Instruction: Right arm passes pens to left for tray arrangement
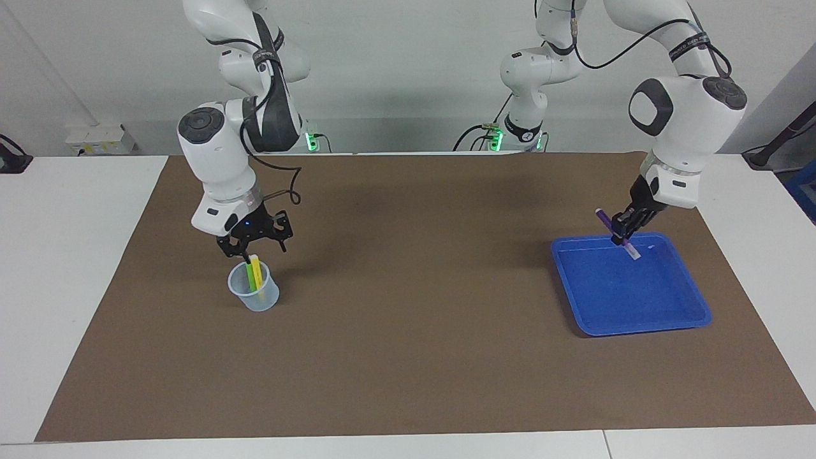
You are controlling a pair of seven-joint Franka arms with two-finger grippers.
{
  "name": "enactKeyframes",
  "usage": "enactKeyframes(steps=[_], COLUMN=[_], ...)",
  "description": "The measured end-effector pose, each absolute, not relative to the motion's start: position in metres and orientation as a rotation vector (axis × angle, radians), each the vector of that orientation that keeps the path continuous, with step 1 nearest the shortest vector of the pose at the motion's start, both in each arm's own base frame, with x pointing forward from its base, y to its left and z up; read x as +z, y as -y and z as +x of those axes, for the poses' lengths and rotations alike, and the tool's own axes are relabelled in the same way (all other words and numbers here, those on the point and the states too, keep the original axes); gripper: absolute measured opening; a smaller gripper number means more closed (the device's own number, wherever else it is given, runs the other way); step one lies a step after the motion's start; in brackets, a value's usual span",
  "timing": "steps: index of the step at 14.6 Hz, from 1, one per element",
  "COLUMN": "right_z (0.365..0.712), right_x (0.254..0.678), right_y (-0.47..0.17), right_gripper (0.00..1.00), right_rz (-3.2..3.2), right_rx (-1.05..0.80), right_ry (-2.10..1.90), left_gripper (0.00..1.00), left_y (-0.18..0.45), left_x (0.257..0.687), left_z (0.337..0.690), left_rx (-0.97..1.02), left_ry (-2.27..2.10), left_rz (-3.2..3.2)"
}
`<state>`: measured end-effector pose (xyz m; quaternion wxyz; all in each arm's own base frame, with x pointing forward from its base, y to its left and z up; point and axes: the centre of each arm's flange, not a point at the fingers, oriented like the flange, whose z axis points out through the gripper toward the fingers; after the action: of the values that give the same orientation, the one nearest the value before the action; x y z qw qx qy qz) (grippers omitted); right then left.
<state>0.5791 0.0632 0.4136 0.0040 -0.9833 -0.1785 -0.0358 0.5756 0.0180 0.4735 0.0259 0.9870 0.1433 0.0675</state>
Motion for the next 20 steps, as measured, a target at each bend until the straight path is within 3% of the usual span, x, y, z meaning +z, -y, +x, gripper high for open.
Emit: enactKeyframes(steps=[5,11,20], right_z=[0.576,0.578,0.575], right_x=[0.409,0.410,0.400], right_y=[-0.054,-0.054,-0.057], right_gripper=[0.81,0.79,0.79], right_rz=[-3.086,-3.093,-3.107], right_rx=[-0.101,-0.148,-0.117], right_ry=[0.536,0.486,0.362], left_gripper=[0.19,0.19,0.19], left_y=[-0.073,-0.119,-0.158], left_x=[0.462,0.414,0.339], left_z=[0.577,0.599,0.627], left_rx=[0.219,0.234,0.230], left_ry=[-0.146,0.081,0.043], left_rz=[3.156,3.225,3.172])
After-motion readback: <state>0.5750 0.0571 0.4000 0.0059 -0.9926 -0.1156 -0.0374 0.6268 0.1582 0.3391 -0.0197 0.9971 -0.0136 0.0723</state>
